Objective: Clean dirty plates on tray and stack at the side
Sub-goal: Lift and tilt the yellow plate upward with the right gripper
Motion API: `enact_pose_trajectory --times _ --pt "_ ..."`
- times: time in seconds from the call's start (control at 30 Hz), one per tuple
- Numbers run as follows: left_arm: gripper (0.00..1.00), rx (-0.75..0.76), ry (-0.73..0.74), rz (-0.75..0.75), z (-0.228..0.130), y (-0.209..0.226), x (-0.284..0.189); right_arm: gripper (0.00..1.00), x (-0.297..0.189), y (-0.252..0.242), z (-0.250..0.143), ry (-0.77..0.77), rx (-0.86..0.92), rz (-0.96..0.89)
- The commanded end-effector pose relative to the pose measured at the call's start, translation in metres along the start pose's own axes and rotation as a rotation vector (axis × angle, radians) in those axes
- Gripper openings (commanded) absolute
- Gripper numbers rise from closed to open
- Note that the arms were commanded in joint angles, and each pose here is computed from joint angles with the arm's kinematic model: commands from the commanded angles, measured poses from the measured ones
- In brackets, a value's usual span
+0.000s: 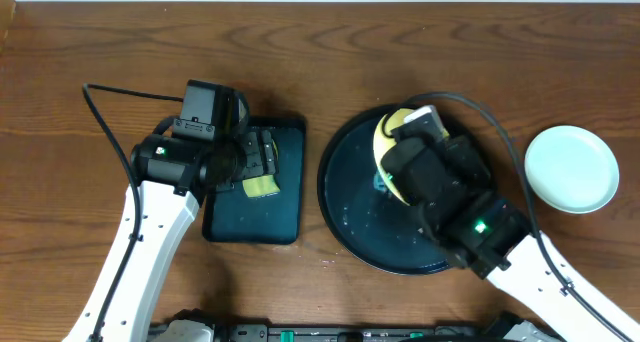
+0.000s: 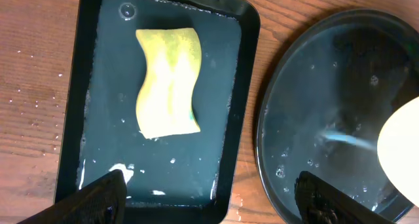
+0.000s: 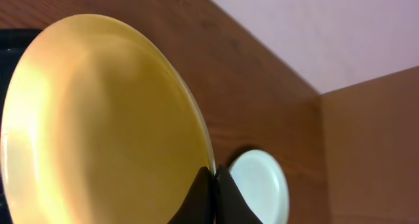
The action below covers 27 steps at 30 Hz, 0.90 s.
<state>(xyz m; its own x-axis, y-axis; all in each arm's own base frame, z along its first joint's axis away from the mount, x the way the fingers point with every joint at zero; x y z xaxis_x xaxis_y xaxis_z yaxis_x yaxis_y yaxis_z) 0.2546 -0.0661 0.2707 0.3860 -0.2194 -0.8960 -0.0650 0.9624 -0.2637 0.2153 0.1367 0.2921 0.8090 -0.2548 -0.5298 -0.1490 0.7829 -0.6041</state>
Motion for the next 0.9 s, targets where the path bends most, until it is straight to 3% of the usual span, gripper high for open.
enact_pose_trajectory --times 0.0,0.63,0.87 --pt "0.83 0.009 0.002 -0.005 0.001 0.0 -0.001 0.01 -0.011 -0.004 0.004 -0.038 -0.026 -0.084" --pt "0.83 0.009 0.002 -0.006 0.001 0.0 -0.001 0.01 -0.028 0.014 0.008 -0.096 -0.386 -0.053" --pt "0.84 0.009 0.002 -0.006 0.001 0.0 -0.001 0.01 -0.031 0.018 0.007 -0.099 -0.442 -0.051"
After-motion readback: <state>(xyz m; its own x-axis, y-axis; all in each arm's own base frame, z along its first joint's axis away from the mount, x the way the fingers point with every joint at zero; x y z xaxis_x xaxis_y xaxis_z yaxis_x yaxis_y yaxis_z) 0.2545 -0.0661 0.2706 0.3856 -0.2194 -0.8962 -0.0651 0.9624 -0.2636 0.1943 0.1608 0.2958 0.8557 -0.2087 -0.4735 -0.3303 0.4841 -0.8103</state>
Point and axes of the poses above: each gripper's point midway between its finger pads, its own x axis out along the fingers, its own y axis along the line the jaws close on, z = x × y, the point moved 10 cm from there along -x, back along the fingers, and after that the axes turned 2 degrees about x, right-handed, at the moved point
